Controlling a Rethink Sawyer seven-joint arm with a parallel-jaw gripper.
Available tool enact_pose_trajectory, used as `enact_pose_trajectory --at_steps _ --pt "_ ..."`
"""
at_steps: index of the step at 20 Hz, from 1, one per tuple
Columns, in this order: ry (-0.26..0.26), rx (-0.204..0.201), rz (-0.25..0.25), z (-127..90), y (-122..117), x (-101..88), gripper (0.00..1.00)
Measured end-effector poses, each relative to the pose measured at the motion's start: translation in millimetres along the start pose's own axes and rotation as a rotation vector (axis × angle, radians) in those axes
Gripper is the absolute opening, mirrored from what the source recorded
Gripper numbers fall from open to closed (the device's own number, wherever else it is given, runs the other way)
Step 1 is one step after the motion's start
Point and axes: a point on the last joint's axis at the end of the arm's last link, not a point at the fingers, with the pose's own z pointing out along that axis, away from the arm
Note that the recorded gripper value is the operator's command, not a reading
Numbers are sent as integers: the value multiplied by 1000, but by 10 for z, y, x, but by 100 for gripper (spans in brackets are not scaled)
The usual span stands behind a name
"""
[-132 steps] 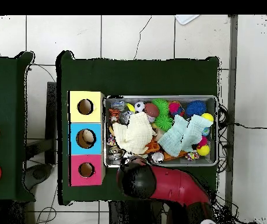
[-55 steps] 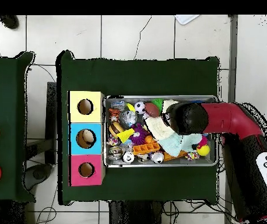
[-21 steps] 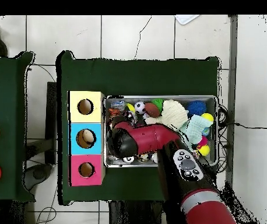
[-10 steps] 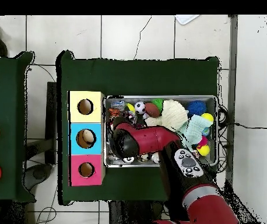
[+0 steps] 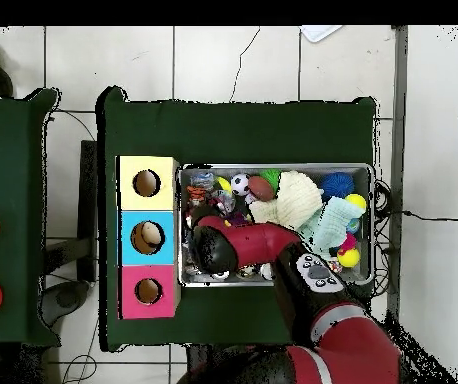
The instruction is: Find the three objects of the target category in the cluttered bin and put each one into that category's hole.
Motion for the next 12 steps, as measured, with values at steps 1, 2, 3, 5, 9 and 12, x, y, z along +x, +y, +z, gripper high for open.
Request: enact_pose_trajectory --at_steps 1,2,3,5,9,12 --pt "-5 -5 1 56 55 47 100" --pt "-6 -5 2 80 67 71 100" --pt "-13 2 11 142 54 158 100" --pt "-21 4 15 173 56 196 100" --pt "-51 12 25 208 47 218 0" --pt "-57 13 19 232 90 225 0"
